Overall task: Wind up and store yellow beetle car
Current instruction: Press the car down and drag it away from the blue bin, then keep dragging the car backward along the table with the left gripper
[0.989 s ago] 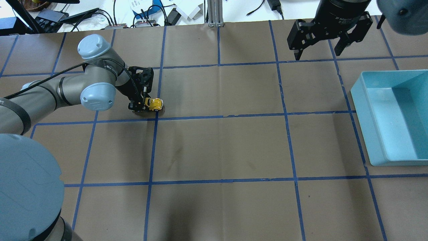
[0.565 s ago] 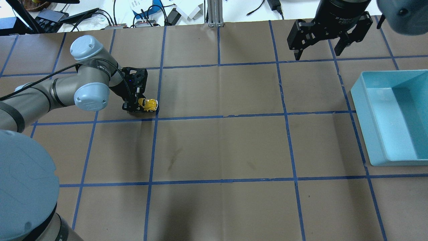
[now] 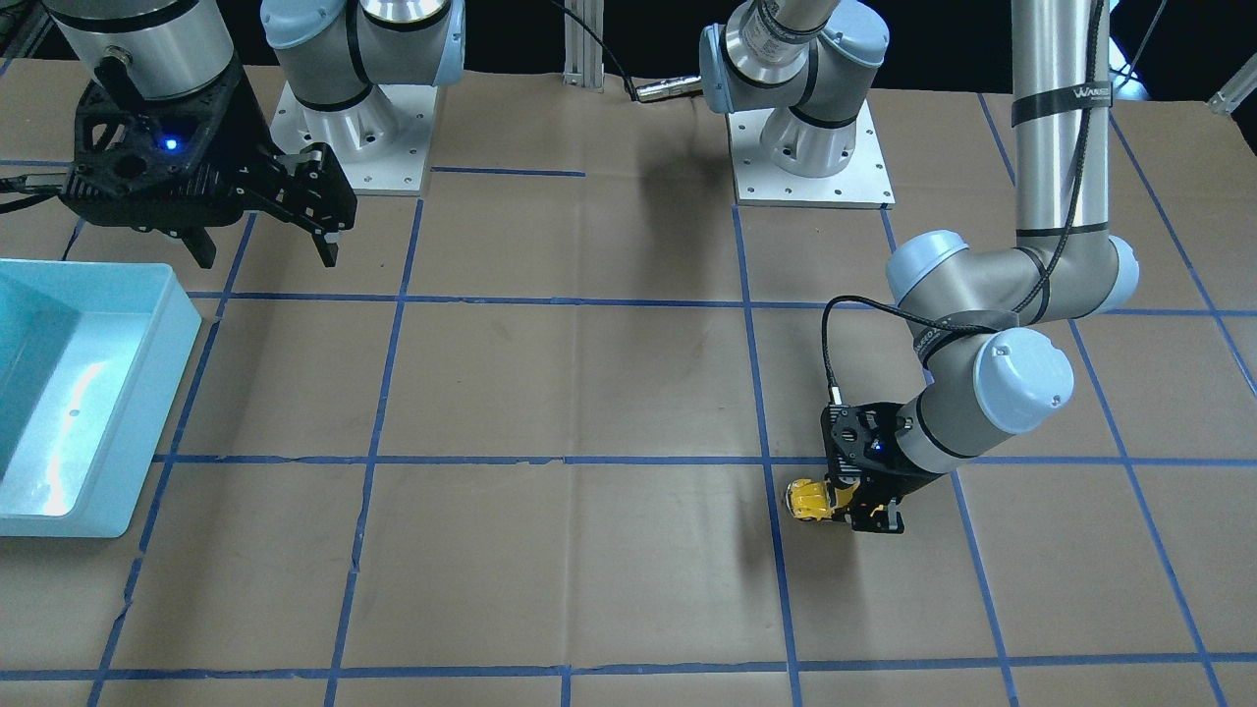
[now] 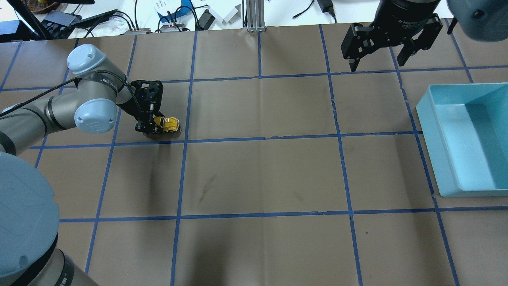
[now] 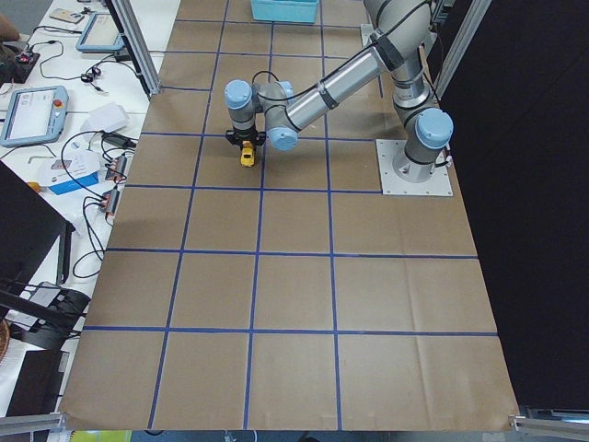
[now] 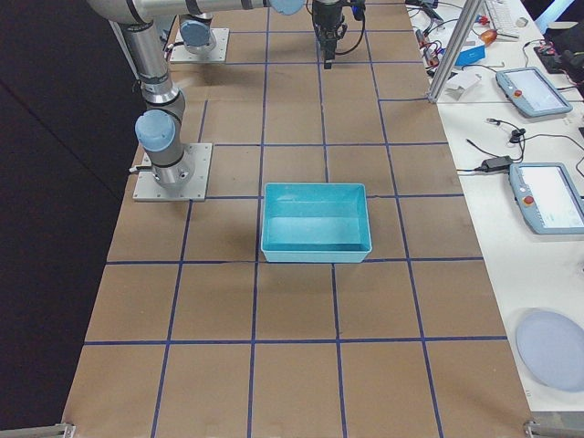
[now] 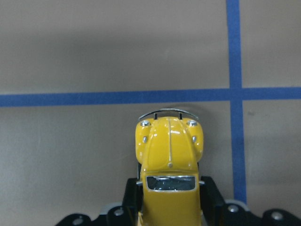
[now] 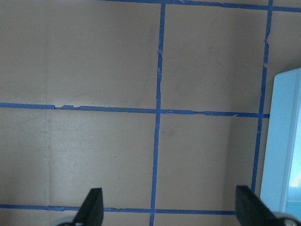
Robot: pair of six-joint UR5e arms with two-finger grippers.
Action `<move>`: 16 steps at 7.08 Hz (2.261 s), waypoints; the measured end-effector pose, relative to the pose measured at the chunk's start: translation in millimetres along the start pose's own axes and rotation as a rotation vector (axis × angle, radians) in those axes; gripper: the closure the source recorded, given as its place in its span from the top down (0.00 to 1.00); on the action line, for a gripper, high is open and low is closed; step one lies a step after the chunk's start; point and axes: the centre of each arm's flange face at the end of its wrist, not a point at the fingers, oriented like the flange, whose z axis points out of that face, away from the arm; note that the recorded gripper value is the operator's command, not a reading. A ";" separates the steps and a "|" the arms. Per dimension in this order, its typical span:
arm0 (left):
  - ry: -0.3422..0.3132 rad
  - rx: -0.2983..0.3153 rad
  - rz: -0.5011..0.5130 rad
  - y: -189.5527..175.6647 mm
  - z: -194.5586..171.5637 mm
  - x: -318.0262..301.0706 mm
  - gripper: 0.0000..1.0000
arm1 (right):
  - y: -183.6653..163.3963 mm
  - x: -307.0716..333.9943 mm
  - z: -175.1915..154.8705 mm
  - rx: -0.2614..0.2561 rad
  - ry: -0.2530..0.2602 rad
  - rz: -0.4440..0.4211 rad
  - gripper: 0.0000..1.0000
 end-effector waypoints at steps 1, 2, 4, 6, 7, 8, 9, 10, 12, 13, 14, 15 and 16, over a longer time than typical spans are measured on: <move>0.001 0.005 0.002 5.6 0.5 2.0 0.34 | 0.0 0.0 0.0 0.000 0.000 0.000 1.00; 0.002 0.013 0.003 8.8 1.2 3.5 0.34 | 0.0 0.0 0.0 0.000 0.000 0.000 1.00; 0.001 0.019 0.002 11.3 1.1 4.4 0.34 | 0.0 0.1 0.1 -0.001 0.000 0.000 1.00; -0.007 0.025 0.008 22.2 -2.2 5.0 0.34 | 0.6 0.3 0.5 -0.004 0.001 -0.001 1.00; -0.013 0.037 0.017 28.8 -4.2 5.1 0.34 | 0.6 0.2 0.8 -0.005 0.001 0.000 1.00; -0.017 0.045 0.019 32.9 -5.4 5.4 0.34 | 0.6 0.1 1.1 -0.006 0.001 -0.001 1.00; -0.021 0.054 0.021 34.6 -6.1 5.3 0.34 | 0.7 0.1 1.0 -0.006 0.001 -0.001 1.00; -0.024 0.062 0.022 34.7 -6.5 5.0 0.34 | 0.9 0.1 0.7 -0.005 0.001 -0.001 1.00; -0.029 0.068 0.018 38.9 -7.8 5.1 0.34 | 1.0 0.1 0.8 -0.006 0.001 -0.002 1.00; -0.031 0.070 0.014 47.9 -9.0 6.1 0.34 | 1.1 0.1 0.7 -0.006 0.001 -0.002 1.00; -0.035 0.081 0.016 57.2 -9.7 7.8 0.34 | 1.2 0.1 0.6 -0.006 0.001 -0.002 1.00; -0.041 0.099 0.013 64.7 -9.6 9.8 0.34 | 1.3 0.1 0.6 -0.006 0.001 -0.002 1.00; -0.045 0.108 0.008 72.4 -10.0 11.4 0.34 | 1.2 0.2 0.6 -0.006 0.001 -0.002 1.00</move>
